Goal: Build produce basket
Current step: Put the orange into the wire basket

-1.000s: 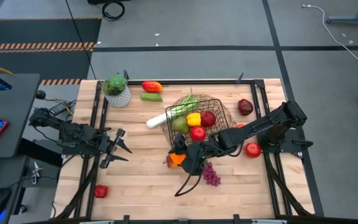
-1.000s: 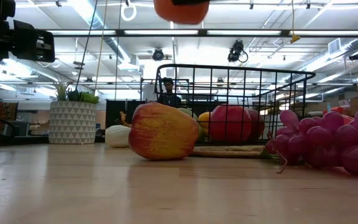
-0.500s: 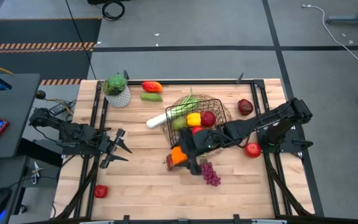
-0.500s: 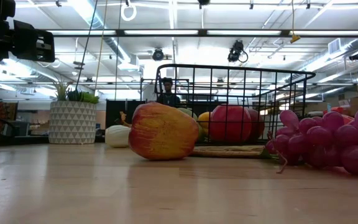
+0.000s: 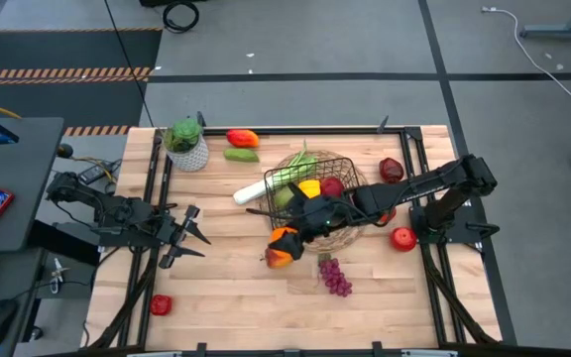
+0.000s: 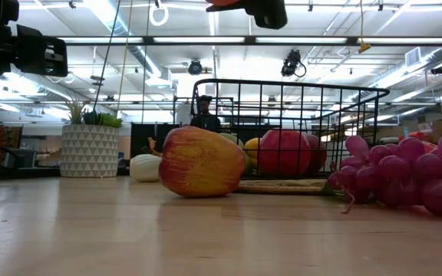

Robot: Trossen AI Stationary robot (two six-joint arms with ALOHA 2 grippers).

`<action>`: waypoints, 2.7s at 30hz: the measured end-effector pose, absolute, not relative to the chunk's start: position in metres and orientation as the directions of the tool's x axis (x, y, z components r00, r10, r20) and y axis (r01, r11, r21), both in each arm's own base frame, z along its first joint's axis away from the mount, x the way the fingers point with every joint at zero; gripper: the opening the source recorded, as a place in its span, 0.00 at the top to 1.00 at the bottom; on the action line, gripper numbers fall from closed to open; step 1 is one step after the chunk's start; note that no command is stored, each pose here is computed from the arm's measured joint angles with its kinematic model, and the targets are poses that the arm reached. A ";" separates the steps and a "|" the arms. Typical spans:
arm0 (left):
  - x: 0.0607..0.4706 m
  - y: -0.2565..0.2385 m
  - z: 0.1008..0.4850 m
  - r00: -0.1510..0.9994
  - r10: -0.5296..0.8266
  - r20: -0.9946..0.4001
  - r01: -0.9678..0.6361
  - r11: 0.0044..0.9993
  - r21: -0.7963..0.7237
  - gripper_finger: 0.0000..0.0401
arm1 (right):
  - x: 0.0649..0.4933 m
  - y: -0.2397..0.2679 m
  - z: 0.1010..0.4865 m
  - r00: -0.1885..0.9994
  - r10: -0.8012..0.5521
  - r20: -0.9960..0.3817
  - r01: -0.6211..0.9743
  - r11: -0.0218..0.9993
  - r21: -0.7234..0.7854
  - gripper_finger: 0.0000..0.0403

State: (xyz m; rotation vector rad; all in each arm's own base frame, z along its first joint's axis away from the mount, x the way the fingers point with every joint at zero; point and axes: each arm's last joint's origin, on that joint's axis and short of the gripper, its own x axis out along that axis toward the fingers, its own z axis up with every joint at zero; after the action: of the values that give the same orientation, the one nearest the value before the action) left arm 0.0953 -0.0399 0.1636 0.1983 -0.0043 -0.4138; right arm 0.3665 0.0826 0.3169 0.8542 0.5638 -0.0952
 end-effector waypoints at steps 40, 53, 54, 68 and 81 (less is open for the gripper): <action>0.095 -0.040 0.164 0.916 -0.400 -0.036 0.399 0.897 0.192 0.57 | 0.363 0.086 0.310 0.824 0.069 -0.563 0.175 0.913 0.368 0.17; 0.095 -0.040 0.164 0.916 -0.400 -0.036 0.399 0.896 0.192 0.57 | 0.362 0.010 0.297 0.705 -0.147 -0.693 0.471 0.828 0.305 0.17; 0.095 -0.040 0.164 0.916 -0.400 -0.036 0.399 0.897 0.192 0.57 | 0.362 0.004 0.297 0.703 -0.161 -0.692 0.486 0.820 0.303 0.17; 0.095 -0.040 0.164 0.916 -0.400 -0.036 0.399 0.897 0.192 0.57 | 0.397 -0.023 0.226 0.597 -0.082 -0.798 0.515 0.802 0.303 0.17; 0.095 -0.040 0.164 0.916 -0.400 -0.037 0.400 0.896 0.192 0.57 | 0.401 -0.023 0.203 0.529 0.008 -0.848 0.605 0.697 0.384 0.17</action>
State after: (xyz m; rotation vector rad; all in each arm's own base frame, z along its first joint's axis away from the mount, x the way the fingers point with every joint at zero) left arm 0.0953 -0.0399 0.1636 0.1984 -0.0038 -0.4145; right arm 0.4015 -0.0225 0.2029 0.7323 0.9601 -0.3967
